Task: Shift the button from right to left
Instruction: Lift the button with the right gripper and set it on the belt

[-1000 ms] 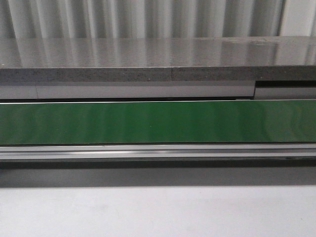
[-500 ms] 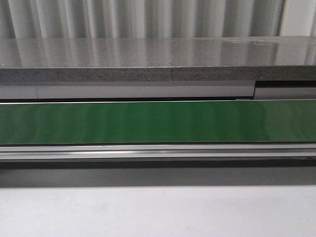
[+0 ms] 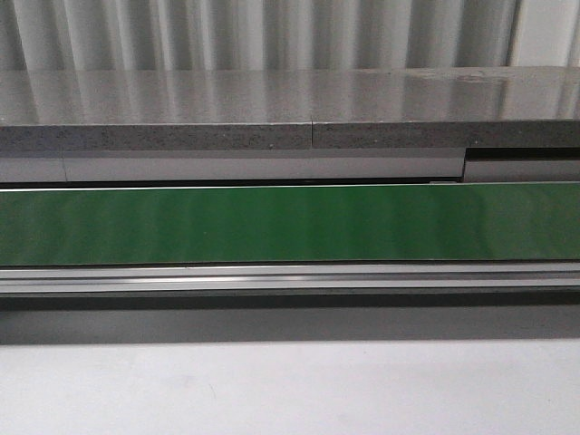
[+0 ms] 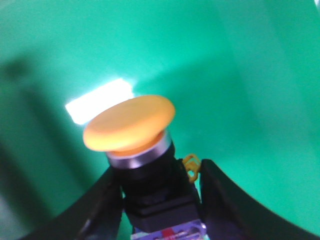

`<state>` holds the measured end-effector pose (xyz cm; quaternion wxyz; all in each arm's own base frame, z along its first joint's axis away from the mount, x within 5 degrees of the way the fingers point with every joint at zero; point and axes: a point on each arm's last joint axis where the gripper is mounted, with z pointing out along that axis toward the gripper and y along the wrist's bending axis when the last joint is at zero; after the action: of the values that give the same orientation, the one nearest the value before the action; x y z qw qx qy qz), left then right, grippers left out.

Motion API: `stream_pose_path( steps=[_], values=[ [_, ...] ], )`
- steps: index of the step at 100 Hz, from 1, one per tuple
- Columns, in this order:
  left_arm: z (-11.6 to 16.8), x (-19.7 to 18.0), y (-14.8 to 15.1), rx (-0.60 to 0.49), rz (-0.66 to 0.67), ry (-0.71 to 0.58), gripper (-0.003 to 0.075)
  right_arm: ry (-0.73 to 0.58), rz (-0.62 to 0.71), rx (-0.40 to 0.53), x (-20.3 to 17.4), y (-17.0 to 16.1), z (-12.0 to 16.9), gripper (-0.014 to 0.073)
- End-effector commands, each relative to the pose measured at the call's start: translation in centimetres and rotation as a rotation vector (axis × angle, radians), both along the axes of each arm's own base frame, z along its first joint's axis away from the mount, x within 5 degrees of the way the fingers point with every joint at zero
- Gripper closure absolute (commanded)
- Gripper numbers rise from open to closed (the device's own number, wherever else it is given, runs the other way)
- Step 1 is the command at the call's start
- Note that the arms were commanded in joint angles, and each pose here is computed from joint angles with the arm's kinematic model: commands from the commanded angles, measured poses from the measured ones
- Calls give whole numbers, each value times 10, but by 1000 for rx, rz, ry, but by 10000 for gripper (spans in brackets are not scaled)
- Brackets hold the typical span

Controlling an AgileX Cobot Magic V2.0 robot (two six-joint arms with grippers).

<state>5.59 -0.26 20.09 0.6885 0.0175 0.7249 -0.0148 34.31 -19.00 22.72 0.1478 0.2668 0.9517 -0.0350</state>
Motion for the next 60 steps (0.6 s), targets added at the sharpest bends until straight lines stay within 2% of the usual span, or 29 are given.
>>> stream_pose_path(
  steps=[1,12,27,42,60],
  values=[
    [1,-2,0,-9,-4,-89,740,-158,20,-40,-5,17,56,523],
    [1,-2,0,-9,-4,-89,740,-197,97,-51,-7,49,83,523],
    [1,-2,0,-9,-4,-89,740,-184,200,-20,-9,96,99,523],
    [1,-2,0,-9,-4,-89,740,-132,272,20,-4,130,94,523],
    [1,-2,0,-9,-4,-89,740,-63,273,50,0,137,80,523]
  ],
)
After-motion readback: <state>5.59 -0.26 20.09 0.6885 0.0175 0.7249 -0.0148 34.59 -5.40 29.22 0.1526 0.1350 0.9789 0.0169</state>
